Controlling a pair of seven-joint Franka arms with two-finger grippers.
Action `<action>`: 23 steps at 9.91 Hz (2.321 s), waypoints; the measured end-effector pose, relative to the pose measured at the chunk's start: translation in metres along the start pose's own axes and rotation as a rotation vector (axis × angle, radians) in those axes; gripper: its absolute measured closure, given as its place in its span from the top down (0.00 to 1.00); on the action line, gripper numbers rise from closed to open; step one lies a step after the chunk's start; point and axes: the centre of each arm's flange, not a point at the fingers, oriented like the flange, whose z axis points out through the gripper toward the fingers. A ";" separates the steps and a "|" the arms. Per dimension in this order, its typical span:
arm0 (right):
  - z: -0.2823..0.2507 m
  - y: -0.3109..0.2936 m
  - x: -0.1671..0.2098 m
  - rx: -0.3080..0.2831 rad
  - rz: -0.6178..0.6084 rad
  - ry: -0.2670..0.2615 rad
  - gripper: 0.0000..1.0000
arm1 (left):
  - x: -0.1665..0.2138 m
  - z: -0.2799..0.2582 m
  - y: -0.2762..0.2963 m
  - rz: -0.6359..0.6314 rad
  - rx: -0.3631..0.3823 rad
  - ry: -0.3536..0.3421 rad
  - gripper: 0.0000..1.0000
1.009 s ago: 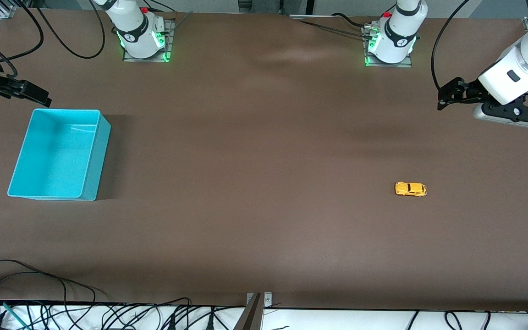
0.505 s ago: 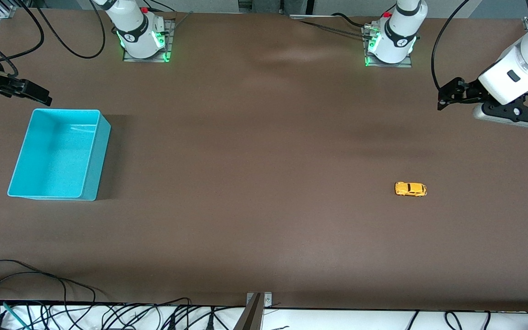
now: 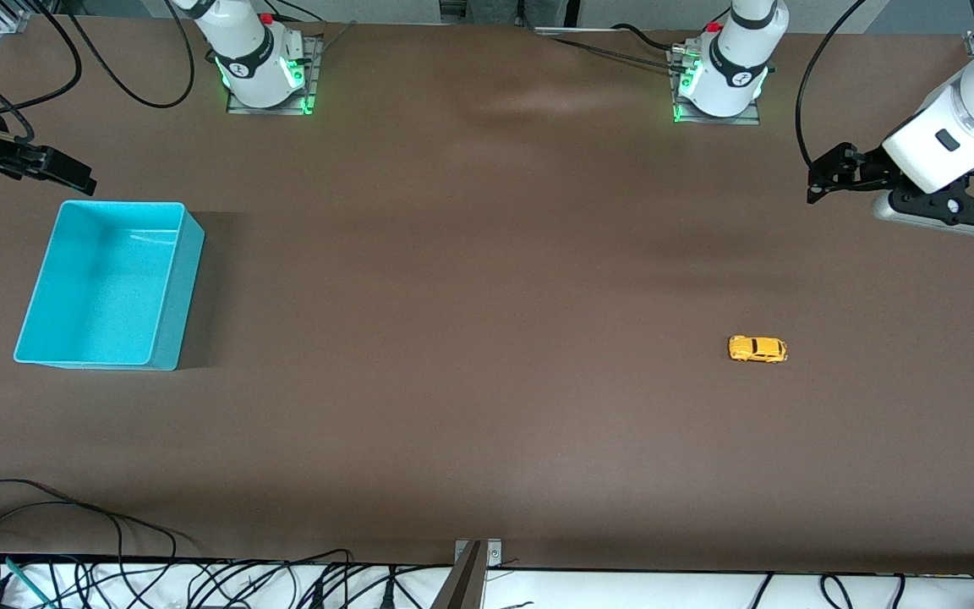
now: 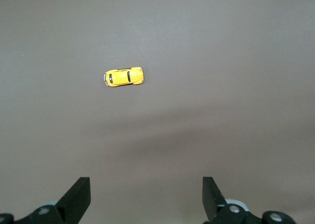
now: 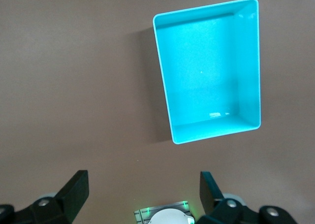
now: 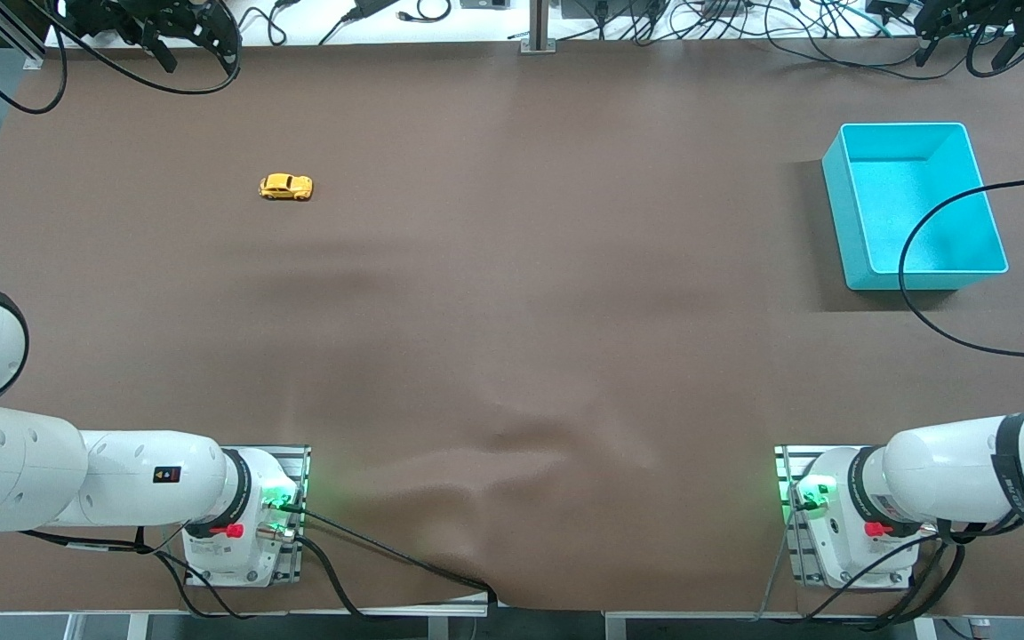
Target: Wind up and store yellow beetle car
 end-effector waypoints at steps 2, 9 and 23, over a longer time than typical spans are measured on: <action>0.000 0.000 0.000 0.000 0.000 0.000 1.00 | 0.000 0.000 0.000 0.000 0.000 0.000 1.00; 0.000 0.000 0.000 0.000 0.000 0.000 1.00 | 0.000 0.000 0.000 -0.001 0.000 0.000 1.00; 0.001 -0.002 -0.001 -0.001 -0.003 -0.006 1.00 | 0.009 0.020 -0.024 0.121 -0.015 -0.039 1.00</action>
